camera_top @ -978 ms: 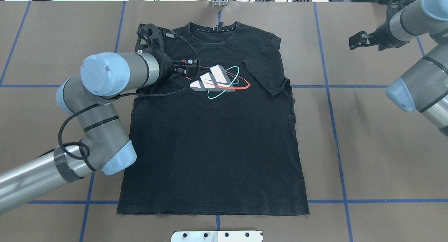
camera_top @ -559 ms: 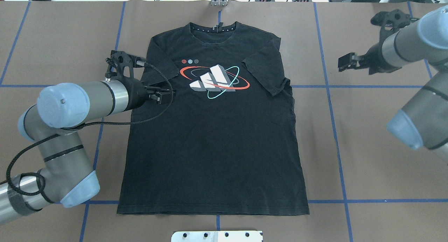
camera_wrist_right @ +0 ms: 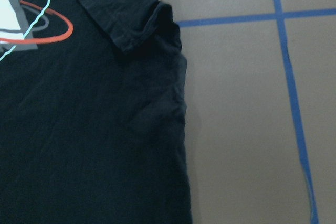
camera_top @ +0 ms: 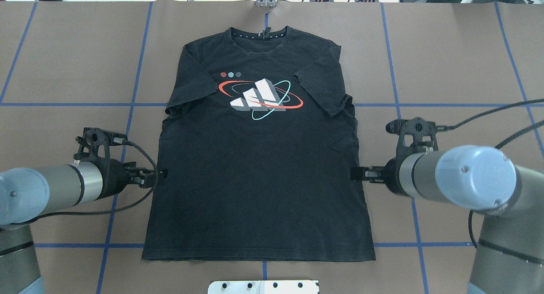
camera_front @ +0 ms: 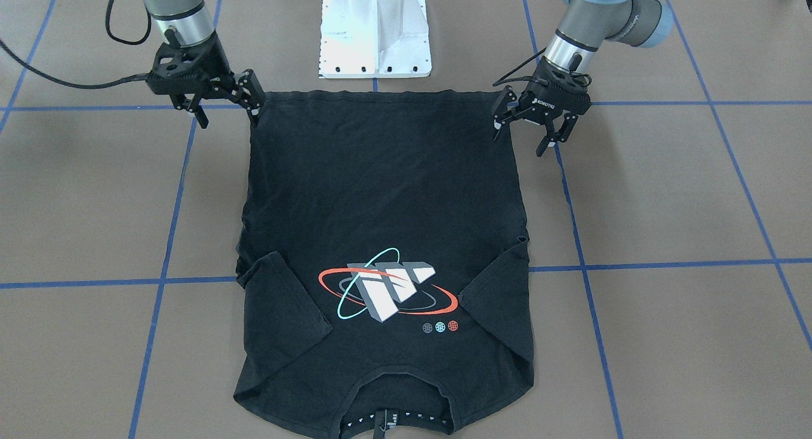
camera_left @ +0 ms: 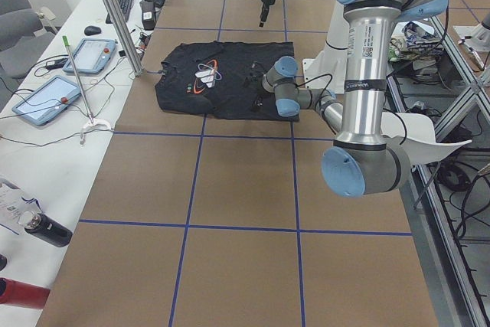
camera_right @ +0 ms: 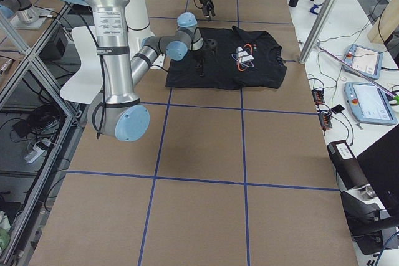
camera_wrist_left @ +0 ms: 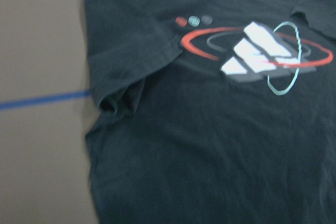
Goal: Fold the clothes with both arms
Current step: 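Move both grippers down to the shirt's hem corners nearest the robot, then grasp the hem corners with both grippers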
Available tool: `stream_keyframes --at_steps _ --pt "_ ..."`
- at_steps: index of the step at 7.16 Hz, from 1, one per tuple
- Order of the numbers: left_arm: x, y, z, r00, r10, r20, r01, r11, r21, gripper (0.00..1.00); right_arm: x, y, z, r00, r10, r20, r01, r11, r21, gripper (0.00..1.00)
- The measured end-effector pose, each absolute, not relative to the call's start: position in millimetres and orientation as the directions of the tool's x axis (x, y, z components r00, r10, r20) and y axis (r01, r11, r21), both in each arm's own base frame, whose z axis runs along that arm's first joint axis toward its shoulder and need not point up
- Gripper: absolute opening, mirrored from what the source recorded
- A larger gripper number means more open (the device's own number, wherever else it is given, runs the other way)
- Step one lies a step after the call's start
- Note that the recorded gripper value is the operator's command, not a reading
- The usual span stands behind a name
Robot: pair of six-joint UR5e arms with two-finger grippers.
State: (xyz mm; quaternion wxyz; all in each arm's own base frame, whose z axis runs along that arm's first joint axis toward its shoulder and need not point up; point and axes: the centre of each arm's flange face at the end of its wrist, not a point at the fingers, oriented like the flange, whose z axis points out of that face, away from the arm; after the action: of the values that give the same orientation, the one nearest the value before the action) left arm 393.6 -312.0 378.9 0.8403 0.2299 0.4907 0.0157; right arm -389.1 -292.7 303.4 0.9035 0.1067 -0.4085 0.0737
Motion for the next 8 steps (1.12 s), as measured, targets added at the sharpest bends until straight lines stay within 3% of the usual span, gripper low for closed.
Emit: stream_keyframes --at_steps 3,4,5,6,8 --pt "410 -245 405 0.517 0.198 -0.833 0.129 0.944 0.304 1.00 -415 -215 301 0.641 0.052 0.766 -0.227 0.966 0.125 1.00" --pt "419 -224 406 0.508 0.178 -0.842 0.116 0.955 0.272 0.90 -416 -206 299 0.636 0.049 0.770 -0.226 0.966 0.125 1.00" --pt "425 -209 407 0.505 0.165 -0.847 0.103 0.963 0.249 0.74 -416 -202 299 0.634 0.047 0.772 -0.228 0.965 0.129 1.00" --pt "428 -199 411 0.508 0.152 -0.847 0.093 0.969 0.230 0.67 -416 -201 298 0.633 0.045 0.773 -0.231 0.964 0.133 1.00" --pt "434 -183 415 0.513 0.148 -0.846 0.073 0.974 0.214 0.64 -415 -201 298 0.633 0.045 0.773 -0.237 0.962 0.138 1.00"
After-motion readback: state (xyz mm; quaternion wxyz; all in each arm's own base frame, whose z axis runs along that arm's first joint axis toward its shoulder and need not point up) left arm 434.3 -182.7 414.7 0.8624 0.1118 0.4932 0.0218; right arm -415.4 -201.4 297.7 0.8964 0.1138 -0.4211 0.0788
